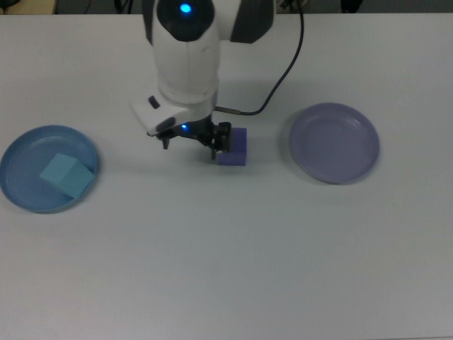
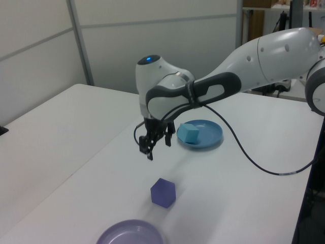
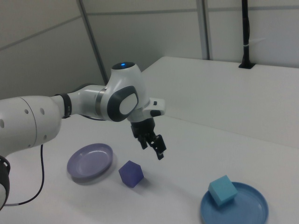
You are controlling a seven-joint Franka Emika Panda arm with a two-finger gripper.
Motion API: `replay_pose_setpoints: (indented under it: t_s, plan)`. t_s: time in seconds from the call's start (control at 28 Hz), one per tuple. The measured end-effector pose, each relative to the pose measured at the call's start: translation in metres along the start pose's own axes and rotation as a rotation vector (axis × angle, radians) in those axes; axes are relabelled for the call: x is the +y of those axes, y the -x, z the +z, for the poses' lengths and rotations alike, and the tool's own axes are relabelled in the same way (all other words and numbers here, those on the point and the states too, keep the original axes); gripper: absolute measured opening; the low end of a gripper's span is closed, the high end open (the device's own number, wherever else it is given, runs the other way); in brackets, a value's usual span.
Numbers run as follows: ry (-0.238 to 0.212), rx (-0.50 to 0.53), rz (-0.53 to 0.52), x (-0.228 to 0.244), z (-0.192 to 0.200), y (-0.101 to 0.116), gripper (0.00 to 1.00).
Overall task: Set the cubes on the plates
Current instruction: 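Move the gripper to the purple cube and grasp it, then carry the purple cube onto the lavender plate and lower it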
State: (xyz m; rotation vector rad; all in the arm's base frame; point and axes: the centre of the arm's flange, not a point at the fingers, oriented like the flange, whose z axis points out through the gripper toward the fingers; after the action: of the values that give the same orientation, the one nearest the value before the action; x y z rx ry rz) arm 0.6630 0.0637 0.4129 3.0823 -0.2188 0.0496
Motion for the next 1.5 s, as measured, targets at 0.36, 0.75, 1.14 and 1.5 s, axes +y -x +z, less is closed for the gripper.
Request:
replay_pose_setpoints:
  t_s: [0.36,0.75,1.14,1.5]
  plan:
    - [0.025,-0.084,-0.143,-0.074,0.039,0.043,1.00]
    - [0.096,-0.133,-0.208,-0.087,0.066,0.065,1.00]
    - [0.114,-0.154,-0.201,-0.074,0.079,0.065,0.67]
    - [0.086,-0.095,-0.251,-0.107,0.040,0.072,0.60]
